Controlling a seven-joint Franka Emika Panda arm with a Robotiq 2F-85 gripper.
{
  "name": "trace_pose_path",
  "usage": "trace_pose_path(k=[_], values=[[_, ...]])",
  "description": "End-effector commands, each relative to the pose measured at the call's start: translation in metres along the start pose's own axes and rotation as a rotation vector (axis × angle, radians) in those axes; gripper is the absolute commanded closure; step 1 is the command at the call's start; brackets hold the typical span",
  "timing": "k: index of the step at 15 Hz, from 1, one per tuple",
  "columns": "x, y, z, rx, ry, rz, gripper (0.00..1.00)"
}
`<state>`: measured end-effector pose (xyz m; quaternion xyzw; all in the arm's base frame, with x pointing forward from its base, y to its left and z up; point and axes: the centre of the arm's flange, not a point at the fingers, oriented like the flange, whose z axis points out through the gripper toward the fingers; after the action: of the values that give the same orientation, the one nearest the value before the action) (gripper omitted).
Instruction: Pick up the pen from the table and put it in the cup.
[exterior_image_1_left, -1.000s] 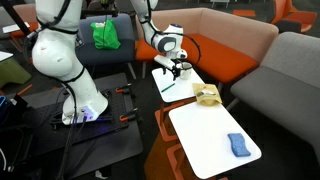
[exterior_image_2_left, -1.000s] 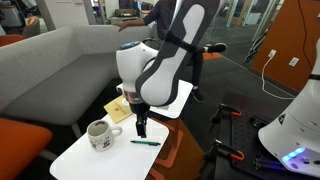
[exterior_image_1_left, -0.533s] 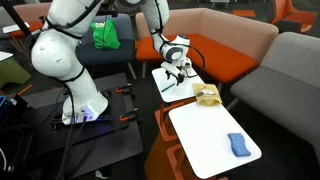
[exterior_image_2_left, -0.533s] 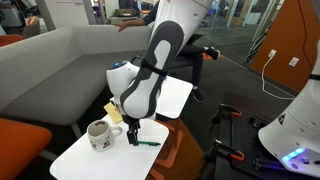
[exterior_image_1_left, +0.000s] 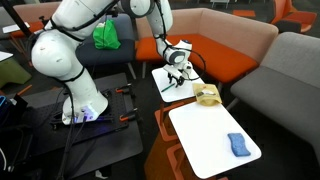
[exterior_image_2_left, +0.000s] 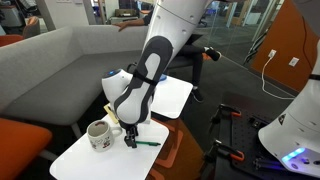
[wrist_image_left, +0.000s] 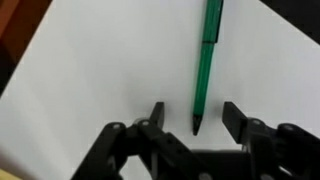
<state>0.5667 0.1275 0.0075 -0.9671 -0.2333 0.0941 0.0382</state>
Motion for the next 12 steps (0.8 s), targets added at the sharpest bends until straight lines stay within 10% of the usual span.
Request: trace_pose_path(k=[1,6,12], values=[[0.010,0.002,0.002,0.005,-0.035,-0.011,0.64],[0.015,-0.007,-0.004,0.003,-0.032,-0.025,0.99],[0.012,-0.022,-0.027,-0.019,0.035,-0.042,0.97]])
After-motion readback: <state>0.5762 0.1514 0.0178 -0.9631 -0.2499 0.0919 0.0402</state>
